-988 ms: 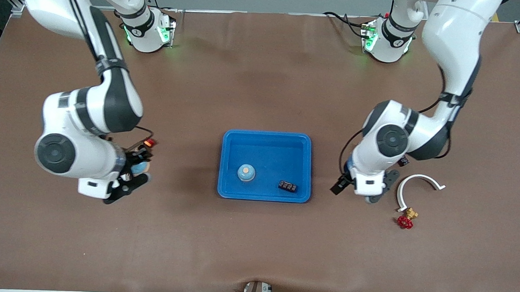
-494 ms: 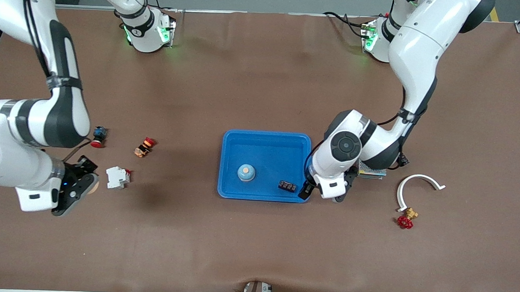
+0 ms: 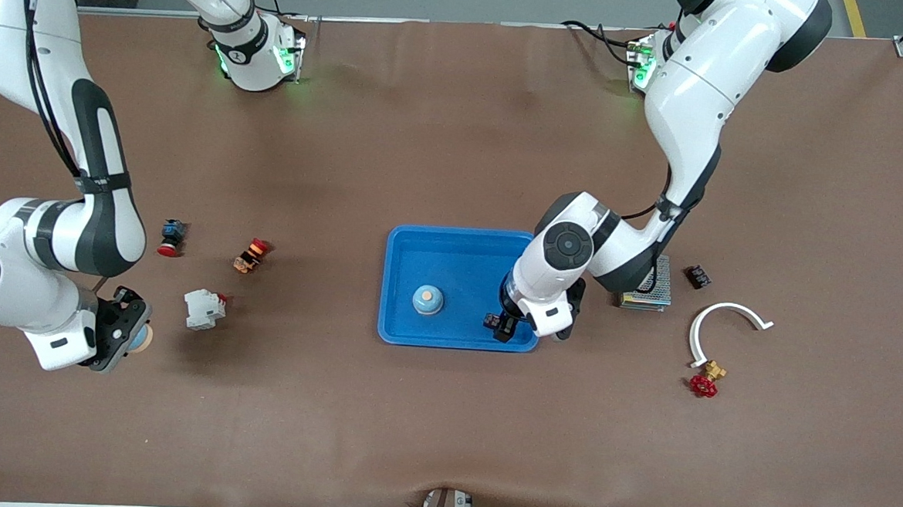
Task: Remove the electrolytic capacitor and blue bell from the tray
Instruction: 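Set the dome beside the breaker while the left gripper takes the second capacitor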
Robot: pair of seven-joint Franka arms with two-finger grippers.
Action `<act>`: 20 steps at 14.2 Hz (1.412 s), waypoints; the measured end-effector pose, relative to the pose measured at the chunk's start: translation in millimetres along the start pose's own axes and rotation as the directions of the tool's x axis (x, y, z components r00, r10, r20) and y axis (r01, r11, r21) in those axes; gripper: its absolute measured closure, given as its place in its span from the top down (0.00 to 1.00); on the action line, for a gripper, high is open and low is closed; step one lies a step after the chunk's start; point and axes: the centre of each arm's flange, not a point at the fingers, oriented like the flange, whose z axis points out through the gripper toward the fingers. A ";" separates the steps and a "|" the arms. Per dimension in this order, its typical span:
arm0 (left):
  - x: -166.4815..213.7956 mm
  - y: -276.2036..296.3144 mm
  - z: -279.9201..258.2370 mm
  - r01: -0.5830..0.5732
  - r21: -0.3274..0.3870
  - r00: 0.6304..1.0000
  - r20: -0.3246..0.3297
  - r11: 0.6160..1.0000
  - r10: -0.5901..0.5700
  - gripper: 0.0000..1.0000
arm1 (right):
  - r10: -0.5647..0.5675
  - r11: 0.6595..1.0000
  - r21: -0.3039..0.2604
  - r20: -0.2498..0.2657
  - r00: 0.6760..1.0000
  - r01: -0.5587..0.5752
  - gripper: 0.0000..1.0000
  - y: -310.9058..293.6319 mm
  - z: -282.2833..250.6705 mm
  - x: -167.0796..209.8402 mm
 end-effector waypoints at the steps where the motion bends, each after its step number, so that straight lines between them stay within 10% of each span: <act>1: -2.2 -1.0 3.0 0.007 0.000 1.000 0.001 1.000 -0.007 0.78 | -0.017 1.000 0.003 0.001 1.000 0.017 0.67 -1.3 12.2 -7.4; 15: -8.4 -6.9 36.8 0.076 -0.030 0.997 -0.017 0.997 -0.077 0.65 | -0.067 0.998 0.004 -0.012 0.998 0.067 0.67 -44.7 104.2 -46.6; 20: -8.0 -6.2 37.8 0.075 -0.031 0.997 -0.018 0.997 -0.076 0.33 | -0.053 0.999 -0.001 -0.035 0.998 0.053 0.99 -43.9 99.8 -40.7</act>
